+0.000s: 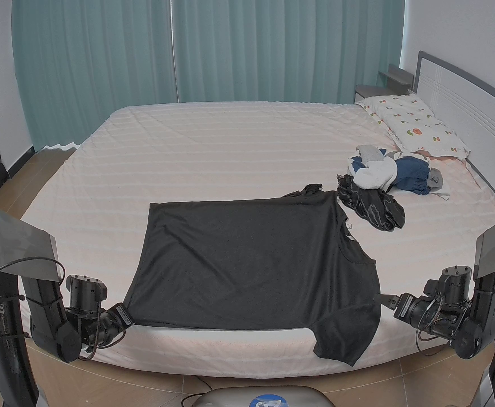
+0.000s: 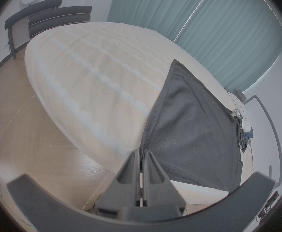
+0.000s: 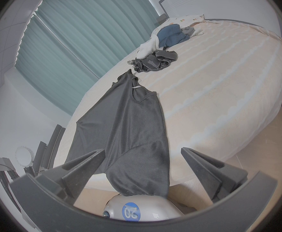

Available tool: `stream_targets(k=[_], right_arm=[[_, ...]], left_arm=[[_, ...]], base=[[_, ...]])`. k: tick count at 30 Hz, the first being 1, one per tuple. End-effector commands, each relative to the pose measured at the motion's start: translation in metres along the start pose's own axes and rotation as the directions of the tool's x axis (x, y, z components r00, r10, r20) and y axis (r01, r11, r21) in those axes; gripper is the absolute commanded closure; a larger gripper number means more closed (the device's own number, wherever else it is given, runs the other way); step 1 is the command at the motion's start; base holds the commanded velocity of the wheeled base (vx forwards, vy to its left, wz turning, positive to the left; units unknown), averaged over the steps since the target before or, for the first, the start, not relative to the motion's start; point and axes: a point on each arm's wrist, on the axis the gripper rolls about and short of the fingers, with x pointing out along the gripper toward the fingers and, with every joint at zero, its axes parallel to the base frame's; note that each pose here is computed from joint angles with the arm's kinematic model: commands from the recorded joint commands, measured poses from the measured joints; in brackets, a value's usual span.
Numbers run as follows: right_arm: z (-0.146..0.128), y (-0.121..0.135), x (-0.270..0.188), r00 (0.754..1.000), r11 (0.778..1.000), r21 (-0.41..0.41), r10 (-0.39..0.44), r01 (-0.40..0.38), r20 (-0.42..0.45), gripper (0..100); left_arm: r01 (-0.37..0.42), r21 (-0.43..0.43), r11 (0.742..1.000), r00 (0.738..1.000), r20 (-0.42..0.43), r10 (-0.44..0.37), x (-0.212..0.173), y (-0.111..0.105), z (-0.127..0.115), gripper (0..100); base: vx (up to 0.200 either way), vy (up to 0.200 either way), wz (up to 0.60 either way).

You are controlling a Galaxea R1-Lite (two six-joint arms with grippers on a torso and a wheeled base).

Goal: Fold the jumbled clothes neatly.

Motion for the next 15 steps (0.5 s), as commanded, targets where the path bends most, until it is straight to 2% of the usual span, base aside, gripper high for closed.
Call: stream_targets(k=[1,8,15], right_arm=[[-0.001,-0.001,0.001,1.000,1.000,-0.001,0.004,-0.004,0.002,0],[-0.007,-0.005,0.014,0.999,1.000,0.004,0.011,-0.011,-0.041,0],[-0.006,-0.006,0.039,0.999,1.000,-0.005,0.029,-0.029,-0.030,0]], left_arm=[[-0.017,-0.015,1.000,1.000,0.006,0.017,-0.005,0.006,0.003,100],[-0.023,-0.032,0.999,1.000,-0.008,0.023,-0.005,0.010,0.002,100],[0.033,-0.092,0.995,0.999,-0.026,-0.035,-0.006,0.011,0.009,100]], base=[[0.000,0.000,0.00],[0.000,0.000,0.00],[0.000,0.000,0.00]])
